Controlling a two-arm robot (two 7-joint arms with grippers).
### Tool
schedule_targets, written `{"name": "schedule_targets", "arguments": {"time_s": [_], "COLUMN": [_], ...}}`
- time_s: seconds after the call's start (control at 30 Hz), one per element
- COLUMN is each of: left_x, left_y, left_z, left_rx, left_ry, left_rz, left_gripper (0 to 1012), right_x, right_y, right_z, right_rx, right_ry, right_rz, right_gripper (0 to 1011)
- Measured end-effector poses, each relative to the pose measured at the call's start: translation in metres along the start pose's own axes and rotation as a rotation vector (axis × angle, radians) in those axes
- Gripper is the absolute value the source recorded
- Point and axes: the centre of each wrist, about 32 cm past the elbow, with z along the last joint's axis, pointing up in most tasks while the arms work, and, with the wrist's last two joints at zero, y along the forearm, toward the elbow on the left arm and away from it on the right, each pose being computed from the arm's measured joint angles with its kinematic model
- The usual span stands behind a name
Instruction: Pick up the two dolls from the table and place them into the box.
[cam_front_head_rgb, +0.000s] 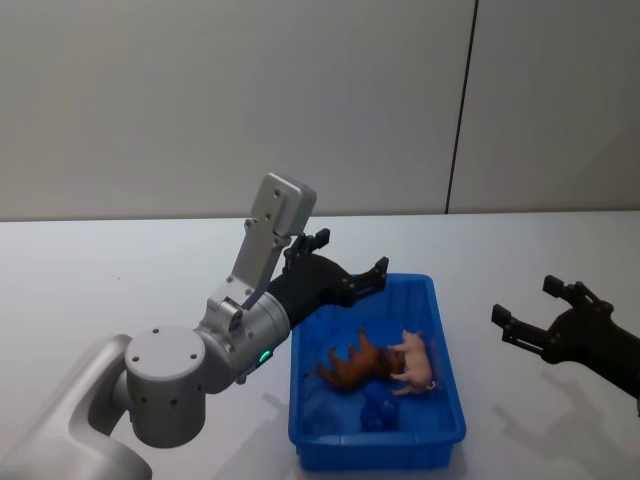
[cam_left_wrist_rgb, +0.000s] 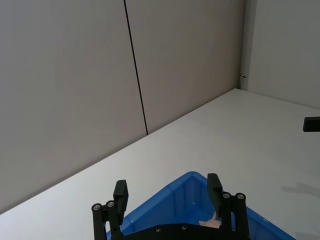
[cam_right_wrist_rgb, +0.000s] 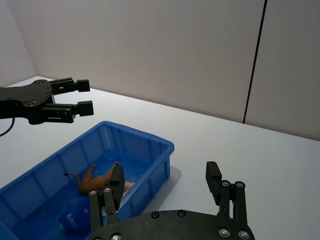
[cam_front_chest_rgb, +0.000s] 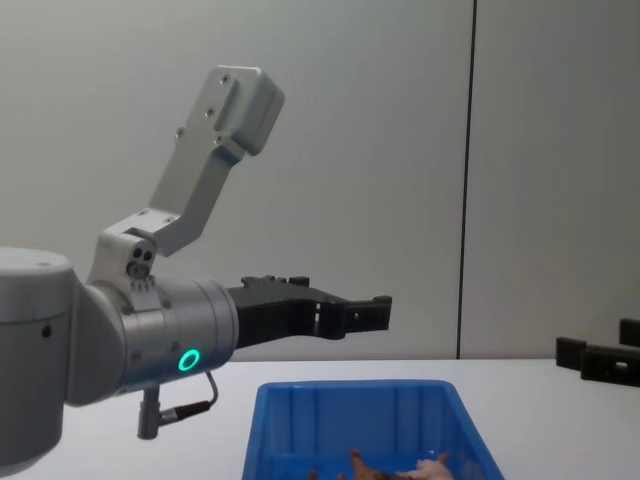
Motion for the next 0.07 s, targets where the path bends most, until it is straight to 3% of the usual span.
{"name": "schedule_targets", "arguments": {"time_s": [0.07], "left_x": [-0.0002], "left_y": [-0.0001], "left_z": [0.0000], "left_rx": [-0.002], "left_ry": [0.000], "left_rz": [-0.001], "left_gripper": [1001], "right_x": [0.0000], "right_y": [0.0000], "right_z": [0.0000], "right_rx": [0.000], "right_ry": [0.000], "right_rz": [0.000], "right_gripper": [1001]}}
